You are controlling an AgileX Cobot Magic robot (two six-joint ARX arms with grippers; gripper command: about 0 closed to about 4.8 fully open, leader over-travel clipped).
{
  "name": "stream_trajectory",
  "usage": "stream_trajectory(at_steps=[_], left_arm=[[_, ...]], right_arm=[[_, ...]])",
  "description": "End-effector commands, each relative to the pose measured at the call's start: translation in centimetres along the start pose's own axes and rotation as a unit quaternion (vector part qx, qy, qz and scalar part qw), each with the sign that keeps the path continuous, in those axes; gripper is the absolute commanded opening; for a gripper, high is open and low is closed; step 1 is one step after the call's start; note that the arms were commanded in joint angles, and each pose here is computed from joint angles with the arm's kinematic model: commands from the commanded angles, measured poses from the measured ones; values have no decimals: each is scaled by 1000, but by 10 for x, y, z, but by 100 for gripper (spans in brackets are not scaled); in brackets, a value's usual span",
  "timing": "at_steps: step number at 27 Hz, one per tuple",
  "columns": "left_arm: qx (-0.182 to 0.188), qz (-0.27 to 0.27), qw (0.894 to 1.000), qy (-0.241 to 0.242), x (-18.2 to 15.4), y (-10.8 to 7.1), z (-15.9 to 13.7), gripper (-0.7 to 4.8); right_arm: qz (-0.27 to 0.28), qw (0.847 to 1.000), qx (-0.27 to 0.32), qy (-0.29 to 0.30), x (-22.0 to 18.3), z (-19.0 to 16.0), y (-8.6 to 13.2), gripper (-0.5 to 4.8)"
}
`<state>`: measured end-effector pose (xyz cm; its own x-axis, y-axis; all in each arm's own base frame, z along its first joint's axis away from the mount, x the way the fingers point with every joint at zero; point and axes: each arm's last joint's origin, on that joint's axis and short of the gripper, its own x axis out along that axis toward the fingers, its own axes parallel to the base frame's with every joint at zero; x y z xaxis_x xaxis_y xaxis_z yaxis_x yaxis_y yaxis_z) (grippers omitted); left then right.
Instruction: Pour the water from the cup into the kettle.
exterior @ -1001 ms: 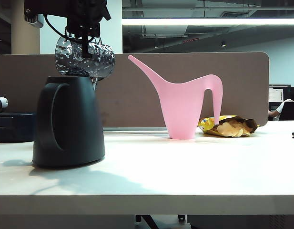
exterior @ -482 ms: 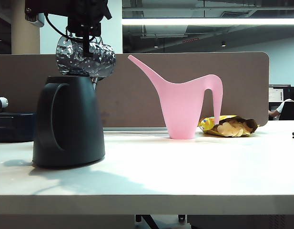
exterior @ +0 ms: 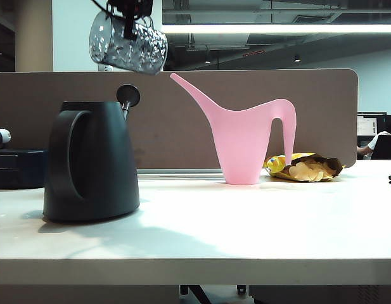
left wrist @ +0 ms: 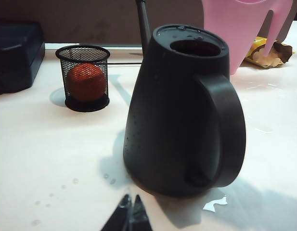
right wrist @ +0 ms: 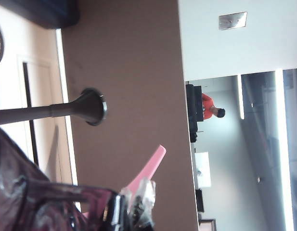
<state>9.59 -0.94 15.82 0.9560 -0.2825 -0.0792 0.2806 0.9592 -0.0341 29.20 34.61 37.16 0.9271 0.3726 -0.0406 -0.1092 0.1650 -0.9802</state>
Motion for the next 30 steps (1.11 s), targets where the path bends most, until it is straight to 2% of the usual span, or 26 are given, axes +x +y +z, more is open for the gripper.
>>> stream_trajectory(at_steps=[1, 6, 11, 13, 15, 16, 17, 23, 27, 30], left_arm=[[4, 1, 1000, -7, 0, 0, 2, -5], [4, 1, 1000, -7, 0, 0, 2, -5], [4, 1, 1000, -7, 0, 0, 2, -5], [4, 1, 1000, -7, 0, 0, 2, -5], [4, 2, 1000, -7, 0, 0, 2, -5], [2, 1, 1000, -7, 0, 0, 2, -5], [0, 1, 1000, -7, 0, 0, 2, -5], [0, 1, 1000, -7, 0, 0, 2, -5], [0, 1, 1000, -7, 0, 0, 2, -5], [0, 1, 1000, -7, 0, 0, 2, -5]], right_arm=[[-33, 998, 50, 7, -4, -11, -23, -6], [-47, 991, 122, 30, -9, -33, -44, -6], [-49, 967, 238, 77, -16, -70, -67, -7], [-49, 947, 302, 95, -20, -89, -76, -7], [-28, 903, 413, 111, -28, -126, -89, -7], [-19, 884, 451, 123, -31, -143, -93, -7], [-14, 872, 469, 137, -34, -156, -96, -7], [11, 847, 510, 151, -44, -184, -94, -7], [6, 822, 552, 139, -55, -200, -79, -7], [-3, 815, 566, 127, -63, -212, -66, -7]])
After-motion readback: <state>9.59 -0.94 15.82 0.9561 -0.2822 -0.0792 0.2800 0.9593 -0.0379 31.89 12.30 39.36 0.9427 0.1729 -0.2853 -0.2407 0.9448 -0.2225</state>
